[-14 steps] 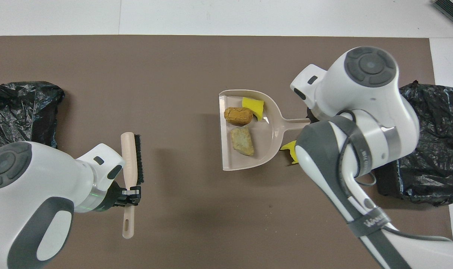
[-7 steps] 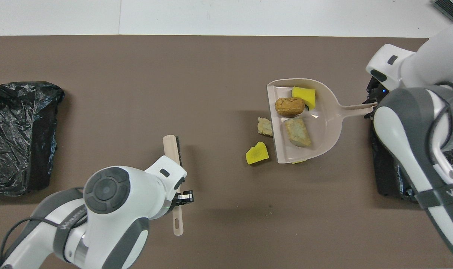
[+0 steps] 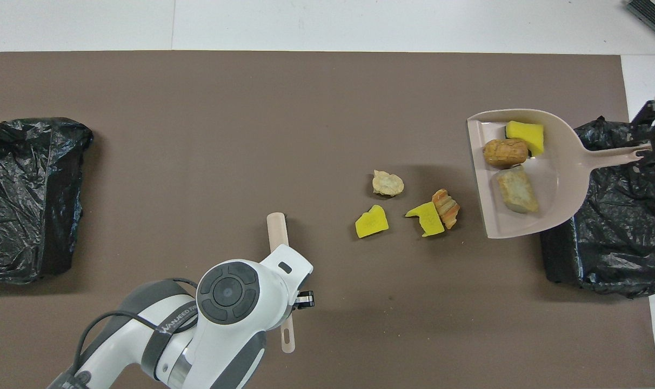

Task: Sweep and dump trash in bin
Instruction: 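Tip the dustpan into the black bag while the left gripper sets down the brush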

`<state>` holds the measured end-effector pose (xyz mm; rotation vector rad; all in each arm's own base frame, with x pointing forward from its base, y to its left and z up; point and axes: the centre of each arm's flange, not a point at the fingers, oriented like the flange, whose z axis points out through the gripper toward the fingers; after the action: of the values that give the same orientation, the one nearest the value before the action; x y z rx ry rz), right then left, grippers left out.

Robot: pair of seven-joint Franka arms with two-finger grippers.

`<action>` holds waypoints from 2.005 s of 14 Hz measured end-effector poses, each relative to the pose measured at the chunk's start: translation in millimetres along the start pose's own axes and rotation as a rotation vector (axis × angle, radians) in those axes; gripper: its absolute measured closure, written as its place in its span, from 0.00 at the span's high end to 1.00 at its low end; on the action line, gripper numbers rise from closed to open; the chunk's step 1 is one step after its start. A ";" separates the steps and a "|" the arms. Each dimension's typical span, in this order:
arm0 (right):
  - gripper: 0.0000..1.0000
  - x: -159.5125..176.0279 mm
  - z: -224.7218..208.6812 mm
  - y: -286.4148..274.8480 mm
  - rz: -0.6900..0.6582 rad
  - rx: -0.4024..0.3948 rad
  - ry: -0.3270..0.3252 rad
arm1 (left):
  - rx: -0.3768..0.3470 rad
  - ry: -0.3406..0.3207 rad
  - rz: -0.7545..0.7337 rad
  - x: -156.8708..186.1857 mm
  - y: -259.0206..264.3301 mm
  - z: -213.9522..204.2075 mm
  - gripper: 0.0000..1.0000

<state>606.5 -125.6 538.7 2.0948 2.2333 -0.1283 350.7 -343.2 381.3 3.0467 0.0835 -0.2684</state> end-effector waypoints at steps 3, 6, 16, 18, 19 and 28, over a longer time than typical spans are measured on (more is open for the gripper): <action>0.32 -45.7 -2.6 -16.9 -0.004 0.008 -0.039 | 0.014 -0.012 0.000 -6.0 1.0 8.4 0.26; 0.32 -92.8 -5.7 -38.2 0.044 0.026 -0.097 | 0.018 -0.009 0.002 -9.4 0.6 21.3 0.26; 0.32 -121.0 -1.7 -61.8 0.113 0.014 -0.608 | 0.013 0.002 -0.011 -6.1 -6.3 34.2 0.53; 0.32 -109.7 14.1 -62.4 0.109 0.007 -0.683 | 0.006 0.007 -0.018 -2.1 -6.6 30.7 0.76; 0.32 -104.5 16.9 -61.2 0.102 0.009 -0.706 | 0.000 0.012 -0.024 1.6 -7.6 27.3 0.87; 0.32 -102.2 -29.8 -72.9 0.064 -0.028 -0.864 | -0.003 0.118 -0.103 90.7 -87.1 -39.7 1.00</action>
<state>540.3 -228.2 580.6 1.6171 1.6162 -0.8102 441.4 -248.8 397.5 3.0571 0.2483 -0.0948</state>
